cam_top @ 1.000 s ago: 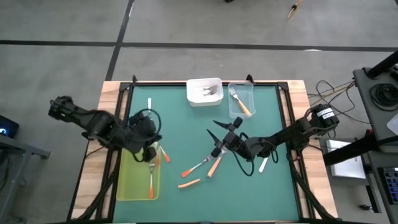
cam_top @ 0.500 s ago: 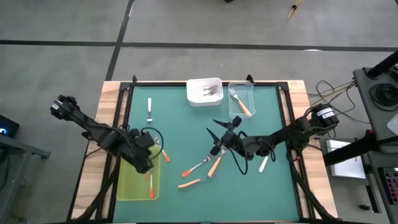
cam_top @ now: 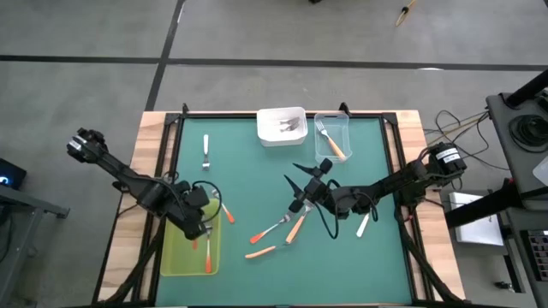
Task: Sort silverware by color (type)
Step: Put the orange fork into the yellow bin
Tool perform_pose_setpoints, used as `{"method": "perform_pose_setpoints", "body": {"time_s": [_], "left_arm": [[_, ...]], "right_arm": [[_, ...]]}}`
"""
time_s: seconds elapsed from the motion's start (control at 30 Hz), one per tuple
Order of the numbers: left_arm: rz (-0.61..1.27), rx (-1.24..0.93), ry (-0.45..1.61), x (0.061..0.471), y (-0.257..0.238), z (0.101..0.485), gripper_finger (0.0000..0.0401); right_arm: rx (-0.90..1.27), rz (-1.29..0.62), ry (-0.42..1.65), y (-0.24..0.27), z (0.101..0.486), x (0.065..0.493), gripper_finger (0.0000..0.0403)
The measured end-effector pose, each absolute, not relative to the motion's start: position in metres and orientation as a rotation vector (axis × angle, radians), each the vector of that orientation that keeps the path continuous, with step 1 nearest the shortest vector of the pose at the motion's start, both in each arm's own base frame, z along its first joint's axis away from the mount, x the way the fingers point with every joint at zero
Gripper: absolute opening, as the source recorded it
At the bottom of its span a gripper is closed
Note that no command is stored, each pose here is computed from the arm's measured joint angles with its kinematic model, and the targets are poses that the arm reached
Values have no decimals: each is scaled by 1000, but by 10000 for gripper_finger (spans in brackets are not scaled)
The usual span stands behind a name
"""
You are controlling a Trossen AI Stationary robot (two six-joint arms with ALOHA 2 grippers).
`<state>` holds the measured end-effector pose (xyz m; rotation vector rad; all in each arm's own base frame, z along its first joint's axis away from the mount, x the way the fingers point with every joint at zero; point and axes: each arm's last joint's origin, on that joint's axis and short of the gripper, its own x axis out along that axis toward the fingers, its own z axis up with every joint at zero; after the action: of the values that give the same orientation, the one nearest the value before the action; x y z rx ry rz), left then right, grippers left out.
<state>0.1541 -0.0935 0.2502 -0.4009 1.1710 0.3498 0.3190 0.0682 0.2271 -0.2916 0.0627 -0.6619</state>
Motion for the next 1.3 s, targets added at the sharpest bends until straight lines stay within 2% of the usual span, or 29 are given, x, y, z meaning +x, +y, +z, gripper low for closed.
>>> {"method": "perform_pose_setpoints", "body": {"time_s": [0.53,1.3], "left_arm": [[387,-393,1227,146,-89,225,0],[388,-391,1228,146,-89,224,0]], "right_arm": [[-279,-665,71,67,225,319,201],[-279,-665,72,66,225,320,201]]}}
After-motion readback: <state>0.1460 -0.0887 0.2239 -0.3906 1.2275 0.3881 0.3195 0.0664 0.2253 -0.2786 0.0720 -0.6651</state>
